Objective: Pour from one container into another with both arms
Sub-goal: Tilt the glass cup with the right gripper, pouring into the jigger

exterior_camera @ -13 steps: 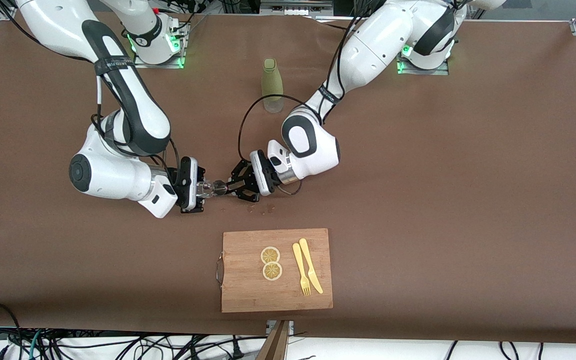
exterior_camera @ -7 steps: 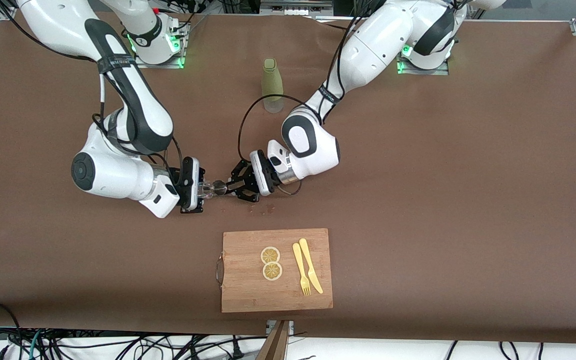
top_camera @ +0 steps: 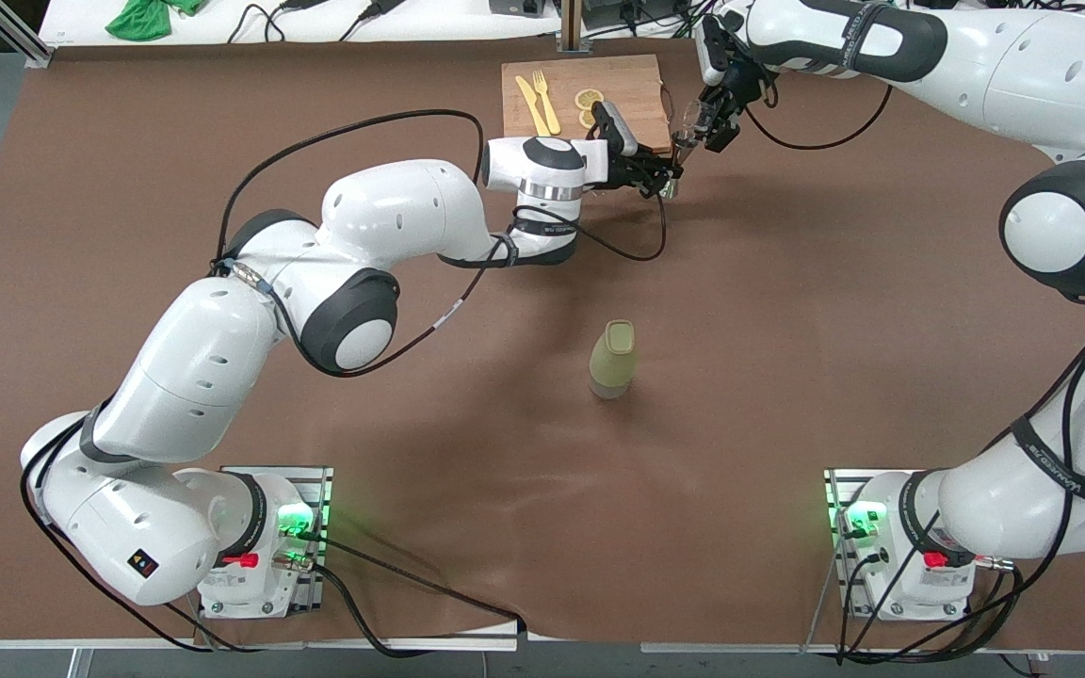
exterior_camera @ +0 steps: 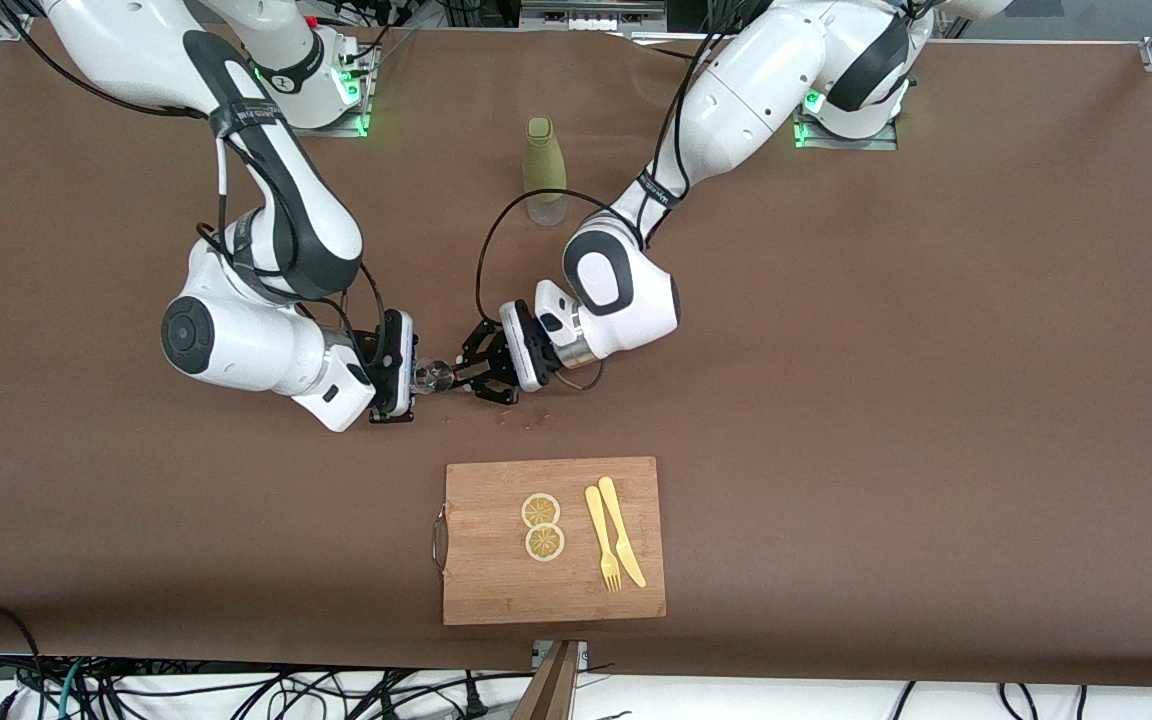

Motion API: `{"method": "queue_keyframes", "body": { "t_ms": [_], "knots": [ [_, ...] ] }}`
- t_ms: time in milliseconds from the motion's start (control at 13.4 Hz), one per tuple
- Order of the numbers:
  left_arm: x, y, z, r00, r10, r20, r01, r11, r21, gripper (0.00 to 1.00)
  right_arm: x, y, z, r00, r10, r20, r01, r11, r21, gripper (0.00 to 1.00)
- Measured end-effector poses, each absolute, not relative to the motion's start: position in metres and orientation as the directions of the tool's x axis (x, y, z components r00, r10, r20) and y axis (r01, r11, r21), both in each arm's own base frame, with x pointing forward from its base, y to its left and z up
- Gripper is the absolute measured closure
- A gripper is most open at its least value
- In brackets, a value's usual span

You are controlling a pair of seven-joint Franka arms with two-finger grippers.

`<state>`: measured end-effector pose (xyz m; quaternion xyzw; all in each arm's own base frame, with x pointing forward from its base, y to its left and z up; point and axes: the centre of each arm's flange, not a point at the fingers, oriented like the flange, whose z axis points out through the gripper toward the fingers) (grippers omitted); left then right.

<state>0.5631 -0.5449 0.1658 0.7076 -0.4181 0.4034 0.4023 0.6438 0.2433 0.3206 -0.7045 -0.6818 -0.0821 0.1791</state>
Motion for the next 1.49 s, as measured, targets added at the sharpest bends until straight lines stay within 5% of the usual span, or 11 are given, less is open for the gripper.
{"method": "queue_keyframes", "body": {
  "t_ms": [1495],
  "knots": [
    [0.5647,-0.5451,0.1679,0.321,-0.264,0.909,-0.917,-0.327,0.229,0.79,0.6456,0.2389,0.3203,0.031,0.945,0.327,0.992,0.009,-0.122,0.87]
  ]
}}
